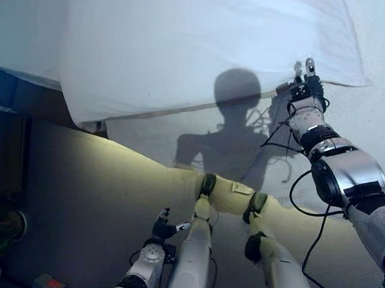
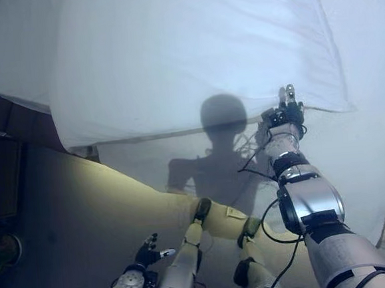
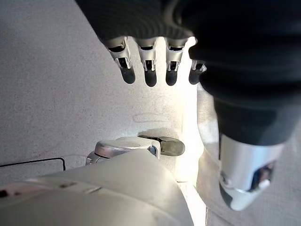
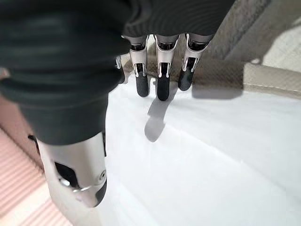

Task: Make the bed

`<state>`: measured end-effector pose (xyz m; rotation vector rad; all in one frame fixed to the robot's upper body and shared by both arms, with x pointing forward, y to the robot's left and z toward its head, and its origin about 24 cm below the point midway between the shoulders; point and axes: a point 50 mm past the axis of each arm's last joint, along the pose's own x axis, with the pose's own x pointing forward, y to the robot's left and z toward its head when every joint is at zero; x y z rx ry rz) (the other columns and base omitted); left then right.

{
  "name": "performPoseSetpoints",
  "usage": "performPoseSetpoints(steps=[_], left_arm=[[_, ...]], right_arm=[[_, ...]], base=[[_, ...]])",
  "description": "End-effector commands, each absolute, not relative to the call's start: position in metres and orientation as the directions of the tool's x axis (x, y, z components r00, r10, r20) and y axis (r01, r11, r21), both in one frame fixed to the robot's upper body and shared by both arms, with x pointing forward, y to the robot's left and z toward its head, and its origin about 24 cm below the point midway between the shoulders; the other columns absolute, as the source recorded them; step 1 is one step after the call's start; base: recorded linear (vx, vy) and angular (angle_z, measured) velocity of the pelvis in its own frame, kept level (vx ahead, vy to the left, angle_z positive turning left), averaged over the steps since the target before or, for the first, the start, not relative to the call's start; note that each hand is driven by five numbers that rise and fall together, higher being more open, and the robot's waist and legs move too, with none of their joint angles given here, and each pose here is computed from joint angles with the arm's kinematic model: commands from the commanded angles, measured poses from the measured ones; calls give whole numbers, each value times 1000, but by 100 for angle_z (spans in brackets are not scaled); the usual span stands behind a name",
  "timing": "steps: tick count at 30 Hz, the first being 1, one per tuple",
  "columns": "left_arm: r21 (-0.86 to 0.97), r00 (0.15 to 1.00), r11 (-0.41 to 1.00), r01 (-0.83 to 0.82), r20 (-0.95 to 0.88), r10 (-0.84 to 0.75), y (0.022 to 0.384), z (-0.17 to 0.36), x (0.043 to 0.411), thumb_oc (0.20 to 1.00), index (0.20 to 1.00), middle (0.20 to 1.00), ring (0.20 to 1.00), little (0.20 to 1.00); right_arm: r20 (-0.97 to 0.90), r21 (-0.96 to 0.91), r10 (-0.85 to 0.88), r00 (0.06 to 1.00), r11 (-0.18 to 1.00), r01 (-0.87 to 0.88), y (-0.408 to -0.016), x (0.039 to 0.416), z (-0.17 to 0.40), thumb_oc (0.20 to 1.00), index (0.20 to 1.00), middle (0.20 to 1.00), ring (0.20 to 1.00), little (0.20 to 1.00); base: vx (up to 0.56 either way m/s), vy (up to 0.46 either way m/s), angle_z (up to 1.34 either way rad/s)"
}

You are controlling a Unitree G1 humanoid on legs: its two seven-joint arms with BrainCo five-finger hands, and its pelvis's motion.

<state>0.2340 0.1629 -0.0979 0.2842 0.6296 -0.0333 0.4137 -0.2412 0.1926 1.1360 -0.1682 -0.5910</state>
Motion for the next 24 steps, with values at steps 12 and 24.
performPoseSetpoints(steps=[12, 24], left_arm=[[246, 852, 959, 142, -523, 8, 148, -83, 252, 1000, 1000, 1000, 1000, 1000], [246, 865, 966, 74, -499, 61, 143, -81, 254, 1000, 1000, 1000, 1000, 1000]], right_arm=[[-115, 880, -592, 798, 311, 358, -271, 408, 220, 1000, 1000, 1000, 1000, 1000], [168, 648, -488, 856, 710, 277, -197, 409, 219, 1000, 1000, 1000, 1000, 1000]], base=[[6, 3, 6], [-1, 18, 2]])
